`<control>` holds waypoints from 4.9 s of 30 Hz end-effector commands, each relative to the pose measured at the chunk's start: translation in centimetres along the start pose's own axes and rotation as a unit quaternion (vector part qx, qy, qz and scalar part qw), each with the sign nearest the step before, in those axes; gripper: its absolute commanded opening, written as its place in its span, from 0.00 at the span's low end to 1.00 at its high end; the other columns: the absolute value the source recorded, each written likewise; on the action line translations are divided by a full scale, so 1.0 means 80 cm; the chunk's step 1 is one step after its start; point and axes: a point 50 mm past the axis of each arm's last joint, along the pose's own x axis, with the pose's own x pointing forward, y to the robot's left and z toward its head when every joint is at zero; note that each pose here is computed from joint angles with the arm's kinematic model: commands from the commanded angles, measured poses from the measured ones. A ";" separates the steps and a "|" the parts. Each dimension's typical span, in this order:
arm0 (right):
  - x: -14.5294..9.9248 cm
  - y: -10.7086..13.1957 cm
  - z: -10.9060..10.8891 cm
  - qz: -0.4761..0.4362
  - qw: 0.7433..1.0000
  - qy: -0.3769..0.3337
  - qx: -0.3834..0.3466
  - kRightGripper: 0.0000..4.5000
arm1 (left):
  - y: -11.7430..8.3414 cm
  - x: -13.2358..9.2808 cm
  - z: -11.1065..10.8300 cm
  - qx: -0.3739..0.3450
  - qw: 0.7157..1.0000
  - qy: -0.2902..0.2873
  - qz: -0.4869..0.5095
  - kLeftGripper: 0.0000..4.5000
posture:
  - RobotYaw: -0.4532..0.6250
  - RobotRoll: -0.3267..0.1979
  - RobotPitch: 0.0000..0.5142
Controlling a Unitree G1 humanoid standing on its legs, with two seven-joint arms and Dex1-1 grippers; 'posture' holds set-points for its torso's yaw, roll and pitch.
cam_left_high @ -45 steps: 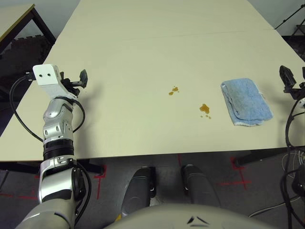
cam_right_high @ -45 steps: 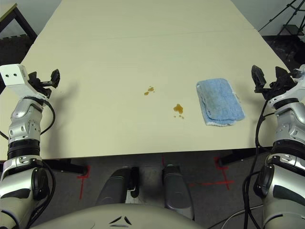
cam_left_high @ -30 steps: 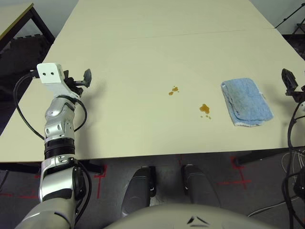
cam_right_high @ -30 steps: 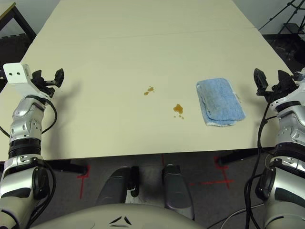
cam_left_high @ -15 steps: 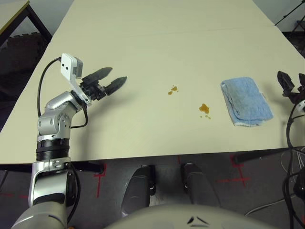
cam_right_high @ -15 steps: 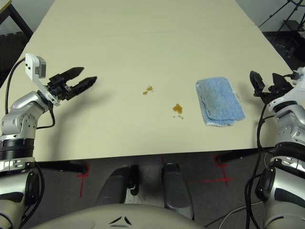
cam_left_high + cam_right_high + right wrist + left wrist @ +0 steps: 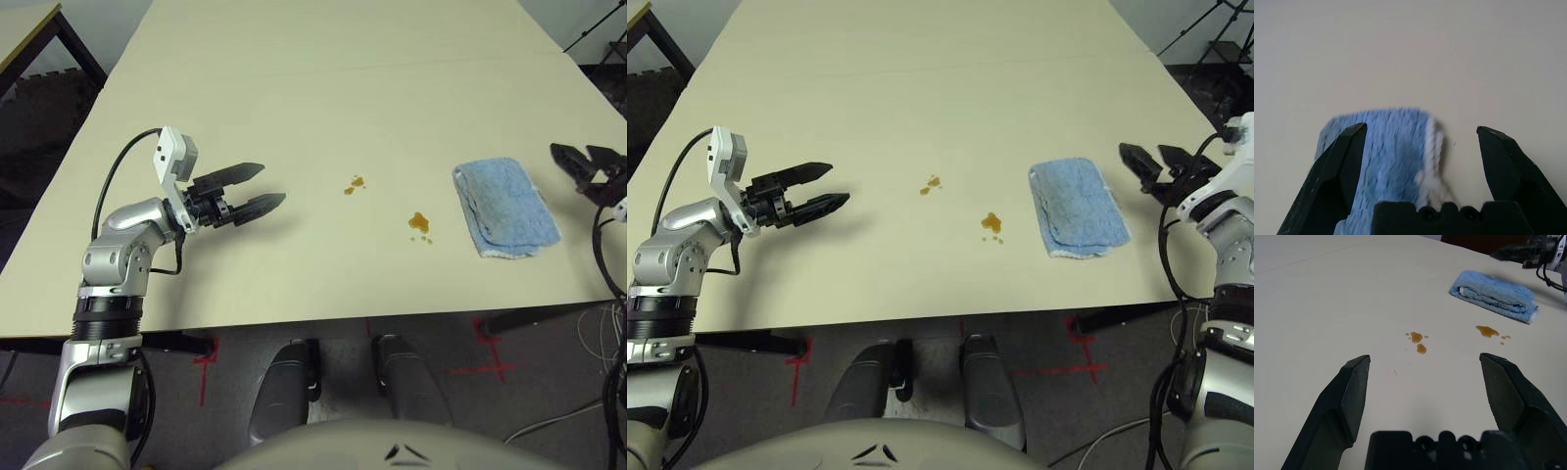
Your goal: Wipe the water off the table with a rag.
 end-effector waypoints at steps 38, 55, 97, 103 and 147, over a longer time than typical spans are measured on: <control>0.015 0.048 -0.047 0.069 0.993 0.046 -0.082 0.04 | 0.004 0.003 -0.008 0.015 1.000 0.020 0.006 1.00 | 0.24 0.62 0.35; 0.024 0.123 -0.075 0.151 0.982 0.099 -0.048 0.04 | 0.005 0.004 -0.009 0.017 1.000 0.021 0.004 1.00 | 0.24 0.62 0.35; 0.060 0.115 -0.030 -0.023 0.999 -0.032 0.024 0.04 | 0.004 0.004 -0.010 0.015 1.000 0.021 0.005 1.00 | 0.24 0.62 0.36; 0.085 0.141 -0.029 -0.028 0.996 -0.057 0.062 0.04 | 0.019 -0.022 -0.010 0.024 0.999 0.036 0.033 1.00 | 0.24 0.62 0.35; 0.154 0.280 -0.081 0.200 0.973 0.080 0.080 0.03 | 0.004 -0.034 -0.011 0.006 0.999 0.044 0.010 1.00 | 0.28 0.62 0.35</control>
